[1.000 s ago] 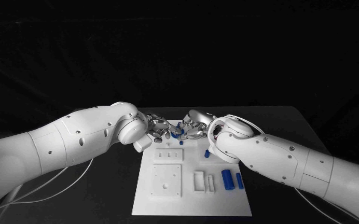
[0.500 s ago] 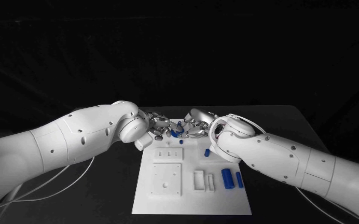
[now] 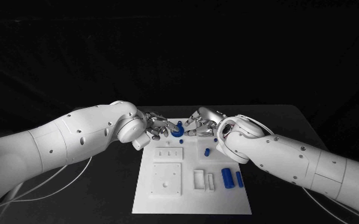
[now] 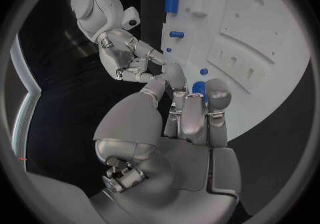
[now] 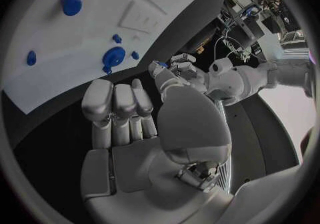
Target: Assemble the parts on the task board
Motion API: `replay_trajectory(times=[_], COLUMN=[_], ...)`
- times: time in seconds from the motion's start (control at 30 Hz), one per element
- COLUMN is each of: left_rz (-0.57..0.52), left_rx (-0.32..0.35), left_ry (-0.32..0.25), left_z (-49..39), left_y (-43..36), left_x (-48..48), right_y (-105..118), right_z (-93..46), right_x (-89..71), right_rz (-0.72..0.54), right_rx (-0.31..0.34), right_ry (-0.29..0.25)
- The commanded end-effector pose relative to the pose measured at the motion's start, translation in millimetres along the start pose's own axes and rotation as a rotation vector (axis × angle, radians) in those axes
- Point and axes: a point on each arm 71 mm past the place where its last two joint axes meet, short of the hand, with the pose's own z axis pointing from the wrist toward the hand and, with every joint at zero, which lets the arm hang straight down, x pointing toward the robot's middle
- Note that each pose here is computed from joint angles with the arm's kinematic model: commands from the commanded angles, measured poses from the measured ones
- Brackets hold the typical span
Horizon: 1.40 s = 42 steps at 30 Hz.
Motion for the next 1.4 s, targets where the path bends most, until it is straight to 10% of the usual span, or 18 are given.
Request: replay_trajectory(times=[0.03, 0.8, 1.4], left_rz=[0.028, 0.23, 0.303], left_rx=[0.001, -0.131, -0.154], left_ry=[-0.015, -0.039, -0.047], left_z=[0.5, 14.2, 26.0], left_y=[0.0, 30.6, 42.2], left_x=[-1.5, 6.5, 23.5], right_y=[-0.3, -46.6, -46.9], right_z=[-5.5, -25.0, -20.9], right_x=[-1.3, -73.7, -84.1], right_rz=[0.024, 0.162, 0.178], right_rx=[-0.046, 0.034, 0.039], right_ry=[-0.001, -0.185, -0.215])
